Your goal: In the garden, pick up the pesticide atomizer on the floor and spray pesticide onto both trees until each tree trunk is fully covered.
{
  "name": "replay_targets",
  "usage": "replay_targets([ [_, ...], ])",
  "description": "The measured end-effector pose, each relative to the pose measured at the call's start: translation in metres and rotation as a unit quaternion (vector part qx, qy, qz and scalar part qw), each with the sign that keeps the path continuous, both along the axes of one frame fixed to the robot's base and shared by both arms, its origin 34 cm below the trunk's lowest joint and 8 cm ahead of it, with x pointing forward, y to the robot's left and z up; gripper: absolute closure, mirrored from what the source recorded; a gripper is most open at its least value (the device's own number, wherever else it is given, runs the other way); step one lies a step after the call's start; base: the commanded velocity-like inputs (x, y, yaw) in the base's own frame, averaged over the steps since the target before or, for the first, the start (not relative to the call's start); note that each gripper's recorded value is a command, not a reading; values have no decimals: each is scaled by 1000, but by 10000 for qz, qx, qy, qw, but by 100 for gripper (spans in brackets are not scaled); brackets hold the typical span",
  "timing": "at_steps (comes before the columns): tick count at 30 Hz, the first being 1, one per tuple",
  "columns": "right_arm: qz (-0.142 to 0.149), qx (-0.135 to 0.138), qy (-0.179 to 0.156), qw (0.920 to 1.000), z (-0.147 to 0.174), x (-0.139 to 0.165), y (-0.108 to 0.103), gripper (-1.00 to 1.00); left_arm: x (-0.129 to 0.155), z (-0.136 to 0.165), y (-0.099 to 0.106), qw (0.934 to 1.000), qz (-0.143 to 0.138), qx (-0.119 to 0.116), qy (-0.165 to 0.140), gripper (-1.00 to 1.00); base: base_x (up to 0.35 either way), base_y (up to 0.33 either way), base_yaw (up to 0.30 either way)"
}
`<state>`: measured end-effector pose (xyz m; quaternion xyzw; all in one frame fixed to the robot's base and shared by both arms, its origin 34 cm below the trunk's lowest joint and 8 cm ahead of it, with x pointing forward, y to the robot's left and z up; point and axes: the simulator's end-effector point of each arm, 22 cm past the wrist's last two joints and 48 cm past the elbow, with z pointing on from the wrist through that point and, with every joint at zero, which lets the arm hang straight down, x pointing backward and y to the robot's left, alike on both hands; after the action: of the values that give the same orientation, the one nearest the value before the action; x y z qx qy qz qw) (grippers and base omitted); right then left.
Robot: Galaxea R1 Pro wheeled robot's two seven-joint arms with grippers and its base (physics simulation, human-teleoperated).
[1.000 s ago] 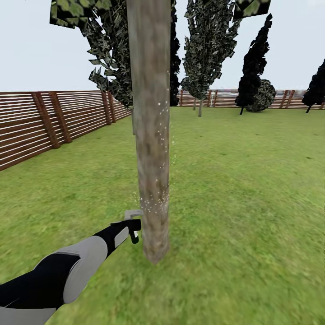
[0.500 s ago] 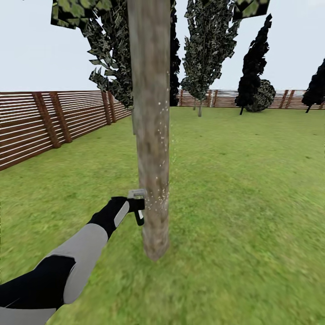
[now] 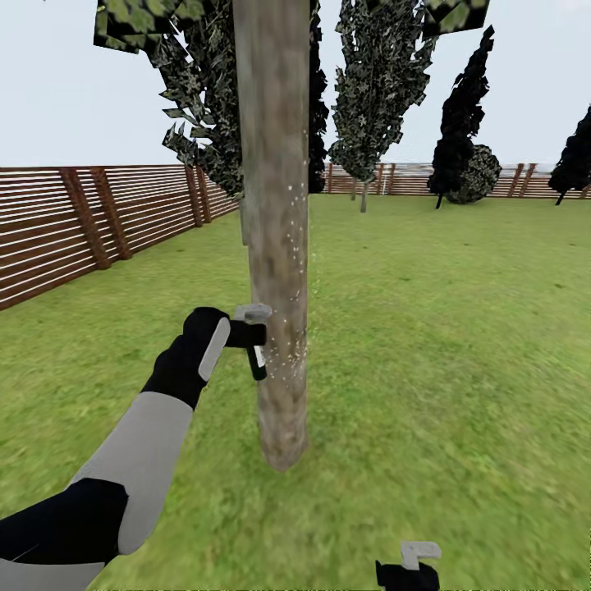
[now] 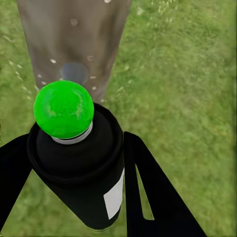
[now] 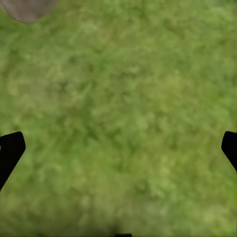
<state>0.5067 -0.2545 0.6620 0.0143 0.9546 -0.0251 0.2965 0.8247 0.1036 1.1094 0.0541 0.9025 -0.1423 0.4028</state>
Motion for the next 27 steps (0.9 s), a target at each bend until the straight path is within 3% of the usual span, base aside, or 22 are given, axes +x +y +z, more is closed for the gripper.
replay_targets([
  [7,-1,2,-6,10000,0,0,0,-100,0,8,-1,10000,-20,14,-69,100,-100,0,0],
  [11,4,-2,4,10000,0,0,0,-100,-1,16,-16,9999,-112,-41,-122,100,-5,0,0],
  [16,10,0,11,10000,0,0,1,-100,29,109,-19,9971,-141,-8,-742,100,0,0,0],
  [20,10,0,15,10000,0,-1,1,-100,49,180,-19,9942,-144,90,-1058,100,0,0,0],
  [22,9,-3,15,10000,0,-1,0,-100,51,199,-19,9925,-146,72,-1215,100,0,0,0],
  [27,9,-3,16,10000,0,-1,0,-100,50,214,-19,9905,-147,51,-1367,100,0,0,0],
])
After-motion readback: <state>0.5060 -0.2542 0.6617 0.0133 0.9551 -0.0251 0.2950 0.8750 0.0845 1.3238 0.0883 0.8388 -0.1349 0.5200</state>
